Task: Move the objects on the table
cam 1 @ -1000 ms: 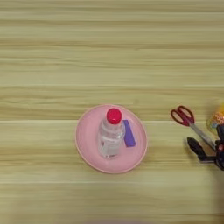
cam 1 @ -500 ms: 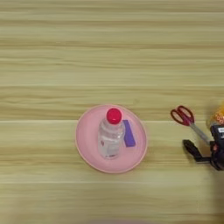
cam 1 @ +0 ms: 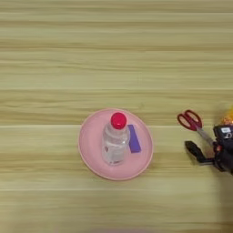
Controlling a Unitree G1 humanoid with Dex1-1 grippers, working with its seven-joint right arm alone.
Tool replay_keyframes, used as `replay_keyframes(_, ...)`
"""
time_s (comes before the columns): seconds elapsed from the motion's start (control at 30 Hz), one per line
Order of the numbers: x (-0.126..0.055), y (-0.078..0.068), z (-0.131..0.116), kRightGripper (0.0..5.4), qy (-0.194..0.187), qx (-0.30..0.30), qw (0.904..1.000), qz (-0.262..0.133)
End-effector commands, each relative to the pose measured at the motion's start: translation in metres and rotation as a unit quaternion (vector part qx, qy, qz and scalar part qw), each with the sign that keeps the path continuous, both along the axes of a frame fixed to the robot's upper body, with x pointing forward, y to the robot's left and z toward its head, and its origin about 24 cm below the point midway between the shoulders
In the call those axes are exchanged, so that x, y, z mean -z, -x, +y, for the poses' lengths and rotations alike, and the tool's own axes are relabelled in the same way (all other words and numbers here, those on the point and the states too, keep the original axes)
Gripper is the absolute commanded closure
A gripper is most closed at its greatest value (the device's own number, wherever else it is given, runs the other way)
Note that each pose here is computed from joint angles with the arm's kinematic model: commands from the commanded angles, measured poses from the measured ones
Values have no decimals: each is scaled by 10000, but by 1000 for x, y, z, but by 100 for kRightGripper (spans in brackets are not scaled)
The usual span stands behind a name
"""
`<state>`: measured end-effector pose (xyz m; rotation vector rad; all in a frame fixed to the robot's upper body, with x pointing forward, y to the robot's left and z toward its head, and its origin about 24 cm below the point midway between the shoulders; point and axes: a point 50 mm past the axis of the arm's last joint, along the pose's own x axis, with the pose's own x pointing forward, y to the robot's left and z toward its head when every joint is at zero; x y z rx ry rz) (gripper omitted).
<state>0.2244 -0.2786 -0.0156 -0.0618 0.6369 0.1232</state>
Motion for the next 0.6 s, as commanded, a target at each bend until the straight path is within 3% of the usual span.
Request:
replay_keyframes(0.03, -16, -15, 2, 4, 153, -187, 9992, -324)
replay_keyframes(0.6, -15, -8, 23, 4, -19, -577, 9981, -209)
